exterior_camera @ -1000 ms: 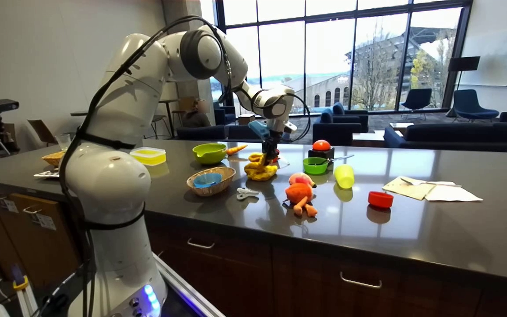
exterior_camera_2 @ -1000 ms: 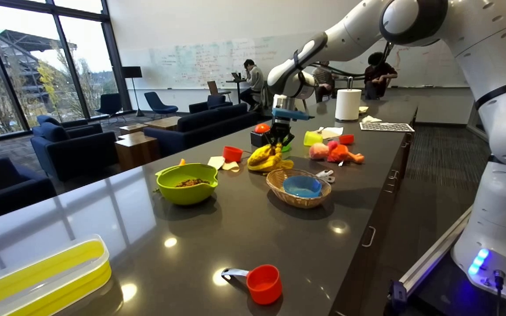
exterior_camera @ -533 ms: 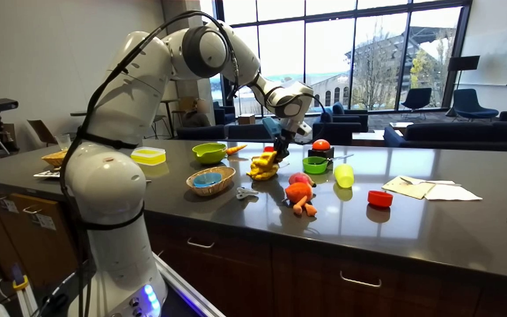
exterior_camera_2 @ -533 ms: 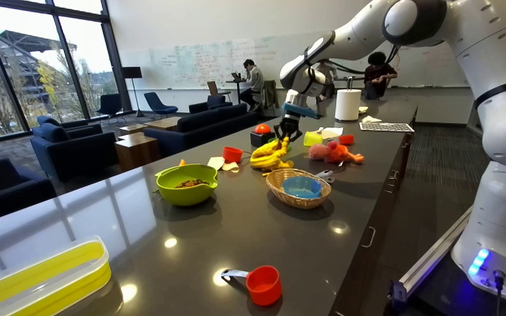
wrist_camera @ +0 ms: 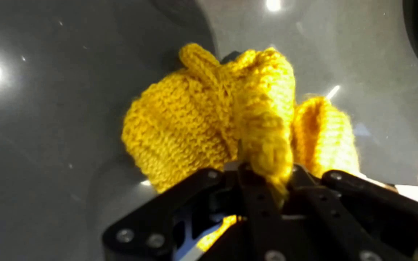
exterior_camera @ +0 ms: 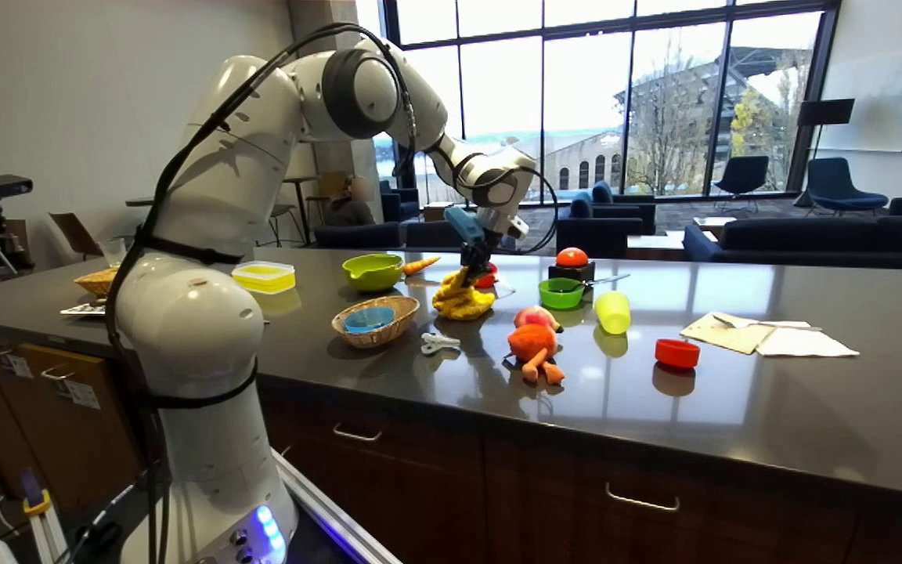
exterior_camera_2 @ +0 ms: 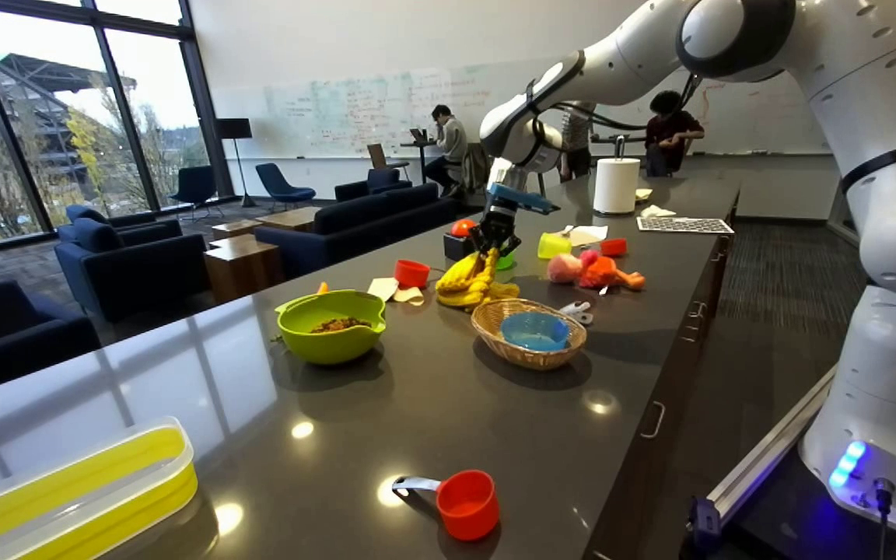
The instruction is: Move the towel to the right, use it to wipe the kitchen countertop and then move it back to the left
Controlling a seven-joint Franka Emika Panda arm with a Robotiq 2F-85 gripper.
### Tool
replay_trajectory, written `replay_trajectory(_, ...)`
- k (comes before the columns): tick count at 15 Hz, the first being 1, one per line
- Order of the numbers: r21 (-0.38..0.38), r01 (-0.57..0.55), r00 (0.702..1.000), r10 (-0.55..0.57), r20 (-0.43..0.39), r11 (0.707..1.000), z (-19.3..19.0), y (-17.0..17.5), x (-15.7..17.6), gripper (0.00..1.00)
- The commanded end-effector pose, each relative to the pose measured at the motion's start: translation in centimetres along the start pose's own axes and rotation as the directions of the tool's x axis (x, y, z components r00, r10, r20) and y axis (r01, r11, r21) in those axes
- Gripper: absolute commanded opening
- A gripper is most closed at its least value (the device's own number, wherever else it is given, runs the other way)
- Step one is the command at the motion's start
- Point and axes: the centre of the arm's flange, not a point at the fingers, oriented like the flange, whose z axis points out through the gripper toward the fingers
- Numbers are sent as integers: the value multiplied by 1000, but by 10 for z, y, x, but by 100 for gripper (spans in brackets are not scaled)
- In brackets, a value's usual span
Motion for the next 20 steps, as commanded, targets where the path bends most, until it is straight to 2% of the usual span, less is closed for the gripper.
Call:
replay_trajectory(1,-40,44,999,-43,27,998,14,-16,-8,2)
replay_trajectory(8,-96,67,998,-67,5,993,20,-22,-9,2)
replay_trajectory(9,-93,66,998,-65,8,993,19,-22,-8,33)
replay_trajectory(10,-90,66,998,-65,13,994,19,-21,-8,34)
replay_trajectory(12,-85,65,998,-64,15,994,18,-20,-7,44)
replay_trajectory(16,-96,57,998,-57,7,994,21,-22,-4,71)
replay_trajectory(18,-125,46,997,-53,-52,991,21,-23,4,85)
replay_trajectory(20,-178,15,986,-44,-159,984,16,-23,17,99)
